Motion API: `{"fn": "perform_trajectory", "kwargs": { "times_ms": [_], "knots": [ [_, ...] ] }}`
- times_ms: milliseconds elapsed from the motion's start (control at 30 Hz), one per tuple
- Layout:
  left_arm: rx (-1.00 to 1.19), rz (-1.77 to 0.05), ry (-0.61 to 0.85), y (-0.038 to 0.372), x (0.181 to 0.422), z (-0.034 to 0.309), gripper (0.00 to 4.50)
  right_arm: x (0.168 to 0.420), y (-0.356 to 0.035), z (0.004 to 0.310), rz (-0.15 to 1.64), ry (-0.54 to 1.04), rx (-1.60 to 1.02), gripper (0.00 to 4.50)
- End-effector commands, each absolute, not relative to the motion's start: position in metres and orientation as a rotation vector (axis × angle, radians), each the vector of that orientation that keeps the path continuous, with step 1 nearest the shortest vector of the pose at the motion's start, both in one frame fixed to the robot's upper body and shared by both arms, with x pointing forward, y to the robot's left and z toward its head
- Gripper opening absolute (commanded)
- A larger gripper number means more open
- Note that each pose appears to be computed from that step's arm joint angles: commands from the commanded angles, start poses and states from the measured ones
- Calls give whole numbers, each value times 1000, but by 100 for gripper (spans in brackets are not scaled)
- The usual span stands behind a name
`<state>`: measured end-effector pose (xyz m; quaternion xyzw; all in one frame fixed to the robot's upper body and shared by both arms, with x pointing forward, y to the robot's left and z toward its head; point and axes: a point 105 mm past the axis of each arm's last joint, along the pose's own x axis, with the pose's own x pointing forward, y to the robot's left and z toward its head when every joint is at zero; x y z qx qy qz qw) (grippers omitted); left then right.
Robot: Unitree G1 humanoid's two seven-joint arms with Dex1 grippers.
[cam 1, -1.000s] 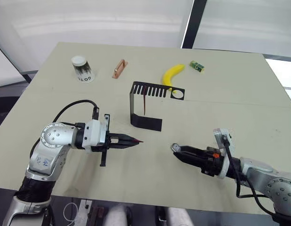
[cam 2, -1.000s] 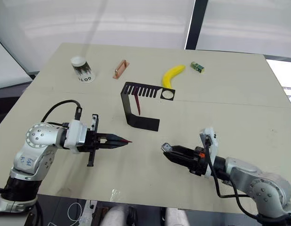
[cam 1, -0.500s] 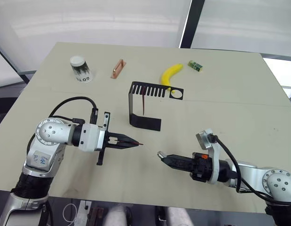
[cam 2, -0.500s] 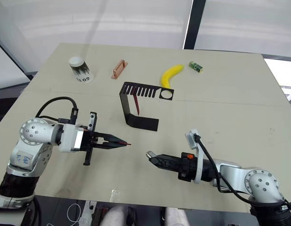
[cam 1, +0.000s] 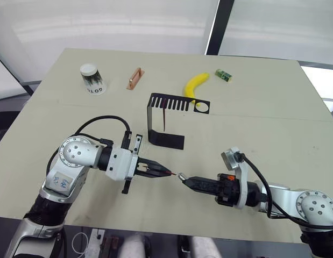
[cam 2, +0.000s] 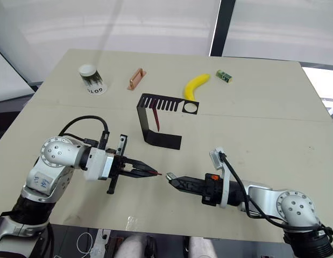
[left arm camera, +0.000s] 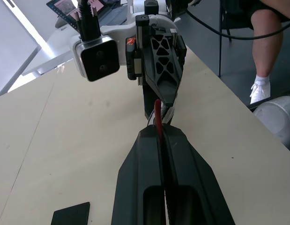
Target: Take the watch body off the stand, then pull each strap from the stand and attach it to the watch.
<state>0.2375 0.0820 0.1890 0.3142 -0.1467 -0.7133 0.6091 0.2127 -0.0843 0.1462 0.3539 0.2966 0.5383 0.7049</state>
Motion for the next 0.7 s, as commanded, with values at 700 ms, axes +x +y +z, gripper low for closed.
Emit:
{"fn": "perform_trajectory", "kwargs": {
  "times_ms": [700],
  "knots": [
    [766, -1611, -365, 80, 238, 185, 0, 212, -85, 150, 1204, 646, 788, 152]
  ]
}}
